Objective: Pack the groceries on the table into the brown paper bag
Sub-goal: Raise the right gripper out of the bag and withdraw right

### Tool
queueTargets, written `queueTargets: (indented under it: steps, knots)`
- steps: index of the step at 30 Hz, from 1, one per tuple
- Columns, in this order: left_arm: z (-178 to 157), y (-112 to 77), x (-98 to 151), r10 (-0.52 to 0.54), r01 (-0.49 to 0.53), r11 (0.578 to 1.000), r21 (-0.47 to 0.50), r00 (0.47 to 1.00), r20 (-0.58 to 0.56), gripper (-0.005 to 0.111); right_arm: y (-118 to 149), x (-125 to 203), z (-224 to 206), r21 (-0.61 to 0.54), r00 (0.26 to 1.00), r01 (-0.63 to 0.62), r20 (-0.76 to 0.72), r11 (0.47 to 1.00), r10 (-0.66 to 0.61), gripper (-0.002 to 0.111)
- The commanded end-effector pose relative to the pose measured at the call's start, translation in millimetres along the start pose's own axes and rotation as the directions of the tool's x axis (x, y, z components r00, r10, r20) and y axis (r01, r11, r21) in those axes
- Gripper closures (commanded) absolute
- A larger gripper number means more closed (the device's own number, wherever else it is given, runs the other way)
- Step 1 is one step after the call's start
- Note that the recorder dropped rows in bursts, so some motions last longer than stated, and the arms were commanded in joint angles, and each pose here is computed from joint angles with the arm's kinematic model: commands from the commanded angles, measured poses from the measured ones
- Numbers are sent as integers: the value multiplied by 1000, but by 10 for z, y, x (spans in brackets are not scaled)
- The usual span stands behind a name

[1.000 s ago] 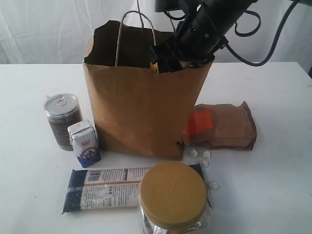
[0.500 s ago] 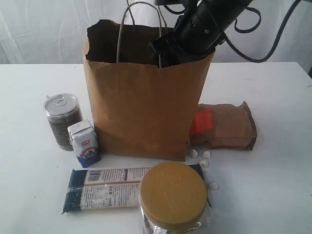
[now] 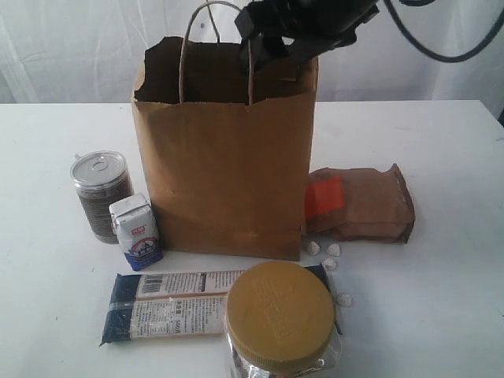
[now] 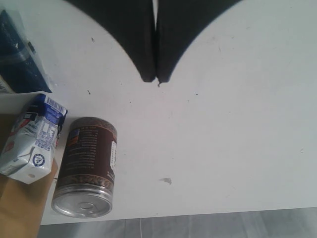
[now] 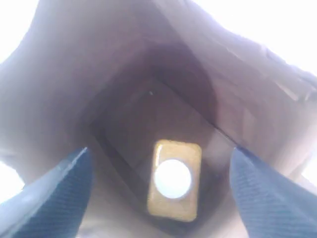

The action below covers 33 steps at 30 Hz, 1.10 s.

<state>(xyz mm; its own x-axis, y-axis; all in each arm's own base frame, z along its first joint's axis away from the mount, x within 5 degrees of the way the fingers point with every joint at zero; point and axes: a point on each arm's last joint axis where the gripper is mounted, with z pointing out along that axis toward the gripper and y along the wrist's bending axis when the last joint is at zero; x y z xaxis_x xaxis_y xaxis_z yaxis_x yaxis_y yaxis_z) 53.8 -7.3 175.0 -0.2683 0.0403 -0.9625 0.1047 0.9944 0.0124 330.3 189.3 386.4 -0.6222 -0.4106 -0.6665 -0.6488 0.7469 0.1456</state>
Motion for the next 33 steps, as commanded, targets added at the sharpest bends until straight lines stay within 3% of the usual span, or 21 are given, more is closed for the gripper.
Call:
queueTargets:
  steps: [1, 6, 14, 22, 33]
  knots:
    - [2, -5, 12, -7, 7, 1000, 7, 1000, -1, 107, 111, -52, -313, -7, 997, 25, 80, 1000, -24, 38]
    - [2, -5, 12, -7, 7, 1000, 7, 1000, -1, 107, 183, -56, -575, 3, 990, 41, 132, 999, -41, 47]
    - [2, -5, 12, -7, 7, 1000, 7, 1000, -1, 107, 285, -38, -970, 18, 976, 2, 217, 1000, -6, 108]
    - [2, -5, 12, -7, 7, 1000, 7, 1000, -1, 107, 262, 85, -1398, 187, 962, -26, 273, 982, -27, 108]
    - [2, -5, 12, -7, 7, 1000, 7, 1000, -1, 107, 341, 491, -1726, 248, 957, -24, 286, 968, -49, 108]
